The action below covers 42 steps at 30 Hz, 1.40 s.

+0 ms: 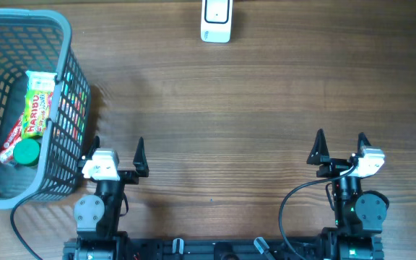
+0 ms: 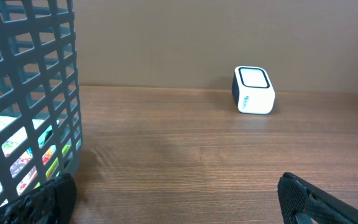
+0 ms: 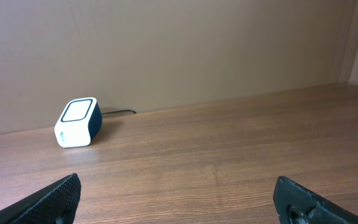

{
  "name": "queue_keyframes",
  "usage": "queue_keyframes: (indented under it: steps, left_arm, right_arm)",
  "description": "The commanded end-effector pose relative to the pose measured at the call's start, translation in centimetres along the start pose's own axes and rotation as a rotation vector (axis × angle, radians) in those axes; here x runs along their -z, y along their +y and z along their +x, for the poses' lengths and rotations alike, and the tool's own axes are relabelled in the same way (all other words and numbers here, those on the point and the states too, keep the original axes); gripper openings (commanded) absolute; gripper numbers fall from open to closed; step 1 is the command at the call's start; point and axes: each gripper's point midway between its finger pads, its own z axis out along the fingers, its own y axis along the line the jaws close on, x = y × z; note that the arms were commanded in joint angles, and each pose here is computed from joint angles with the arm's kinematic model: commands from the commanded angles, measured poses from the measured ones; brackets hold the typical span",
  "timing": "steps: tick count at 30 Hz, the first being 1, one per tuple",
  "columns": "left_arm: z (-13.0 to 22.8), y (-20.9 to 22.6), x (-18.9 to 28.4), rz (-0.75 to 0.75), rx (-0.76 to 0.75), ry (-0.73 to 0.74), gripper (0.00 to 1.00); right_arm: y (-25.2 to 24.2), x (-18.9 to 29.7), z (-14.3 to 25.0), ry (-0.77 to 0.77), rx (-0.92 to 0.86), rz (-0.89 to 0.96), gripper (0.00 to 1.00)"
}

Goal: Scan the item barcode

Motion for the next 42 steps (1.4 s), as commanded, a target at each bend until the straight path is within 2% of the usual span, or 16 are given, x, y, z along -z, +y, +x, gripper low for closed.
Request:
queue_keyframes:
  steps: [1, 31, 38, 41, 42]
  left_arm:
    - [0.3, 0.4, 0.0, -0.019, 0.010, 0.001, 1.00]
    - [0.1, 0.4, 0.0, -0.019, 0.009, -0.008, 1.00]
    - [-0.6, -4.8, 0.8, 0.284, 0.003, -0.015, 1.00]
    - [-1.8, -5.0, 1.3, 0.289, 0.009, 0.015, 1.00]
    - [-3.3, -5.1, 1.6, 0.290, 0.008, 0.014, 1.00]
  right_arm:
    - [0.0, 0.0, -0.2, -0.009, 0.011, 0.004, 1.00]
    - [0.0, 0.0, -0.2, -0.009, 0.012, 0.004, 1.00]
    - [0.0, 0.0, -0.2, -0.009, 0.012, 0.004, 1.00]
    - [0.0, 0.0, -0.2, -0.009, 0.012, 0.004, 1.00]
    - [0.0, 0.0, -0.2, -0.009, 0.011, 0.004, 1.00]
